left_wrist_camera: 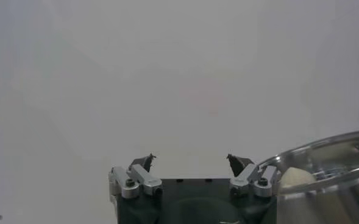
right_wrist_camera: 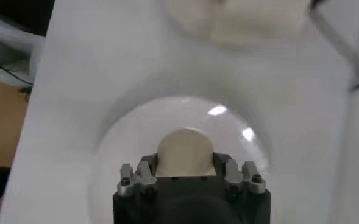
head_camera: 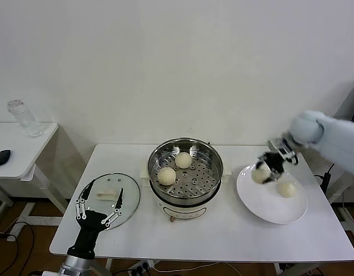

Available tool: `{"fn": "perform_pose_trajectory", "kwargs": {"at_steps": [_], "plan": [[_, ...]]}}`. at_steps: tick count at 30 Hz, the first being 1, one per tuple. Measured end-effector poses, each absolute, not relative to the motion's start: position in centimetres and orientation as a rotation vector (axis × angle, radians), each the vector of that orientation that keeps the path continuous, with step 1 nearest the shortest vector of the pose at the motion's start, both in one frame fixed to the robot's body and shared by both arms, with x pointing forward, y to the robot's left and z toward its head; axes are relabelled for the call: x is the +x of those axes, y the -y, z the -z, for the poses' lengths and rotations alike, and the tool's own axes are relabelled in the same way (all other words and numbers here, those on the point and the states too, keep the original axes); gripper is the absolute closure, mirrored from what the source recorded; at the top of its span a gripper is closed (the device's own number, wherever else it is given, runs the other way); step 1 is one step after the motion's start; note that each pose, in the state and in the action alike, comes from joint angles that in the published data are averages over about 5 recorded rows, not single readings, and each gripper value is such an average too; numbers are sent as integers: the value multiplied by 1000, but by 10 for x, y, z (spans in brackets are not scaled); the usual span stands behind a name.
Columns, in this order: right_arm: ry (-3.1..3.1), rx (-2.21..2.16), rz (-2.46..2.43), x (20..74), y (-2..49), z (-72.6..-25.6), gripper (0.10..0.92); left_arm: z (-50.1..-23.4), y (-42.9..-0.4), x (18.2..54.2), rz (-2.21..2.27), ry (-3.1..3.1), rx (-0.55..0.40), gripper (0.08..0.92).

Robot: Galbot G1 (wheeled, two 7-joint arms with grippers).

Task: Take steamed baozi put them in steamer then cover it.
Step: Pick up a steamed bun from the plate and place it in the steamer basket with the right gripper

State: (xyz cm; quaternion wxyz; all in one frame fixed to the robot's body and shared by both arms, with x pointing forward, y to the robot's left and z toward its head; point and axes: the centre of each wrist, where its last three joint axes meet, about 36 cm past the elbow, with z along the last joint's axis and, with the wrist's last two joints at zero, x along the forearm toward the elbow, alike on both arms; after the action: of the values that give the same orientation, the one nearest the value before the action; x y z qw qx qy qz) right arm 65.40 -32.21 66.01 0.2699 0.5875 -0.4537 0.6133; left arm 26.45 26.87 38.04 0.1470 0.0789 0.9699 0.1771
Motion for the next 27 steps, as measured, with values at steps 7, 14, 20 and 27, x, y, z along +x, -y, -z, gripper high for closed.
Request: {"fn": "perform_pose_trajectory", "kwargs": {"at_steps": [7, 14, 20, 27], "plan": [[988, 1813, -1956, 644, 228, -707, 371, -382, -268, 264, -506, -2787, 222, 177], [657, 1991, -2194, 621, 157, -706, 377, -382, -271, 264, -509, -2782, 208, 177], [385, 2093, -2336, 606, 124, -686, 378, -382, -272, 264, -508, -2775, 199, 177], [144, 2154, -2441, 598, 101, -664, 373, -382, -272, 264, -504, -2776, 195, 177]]}}
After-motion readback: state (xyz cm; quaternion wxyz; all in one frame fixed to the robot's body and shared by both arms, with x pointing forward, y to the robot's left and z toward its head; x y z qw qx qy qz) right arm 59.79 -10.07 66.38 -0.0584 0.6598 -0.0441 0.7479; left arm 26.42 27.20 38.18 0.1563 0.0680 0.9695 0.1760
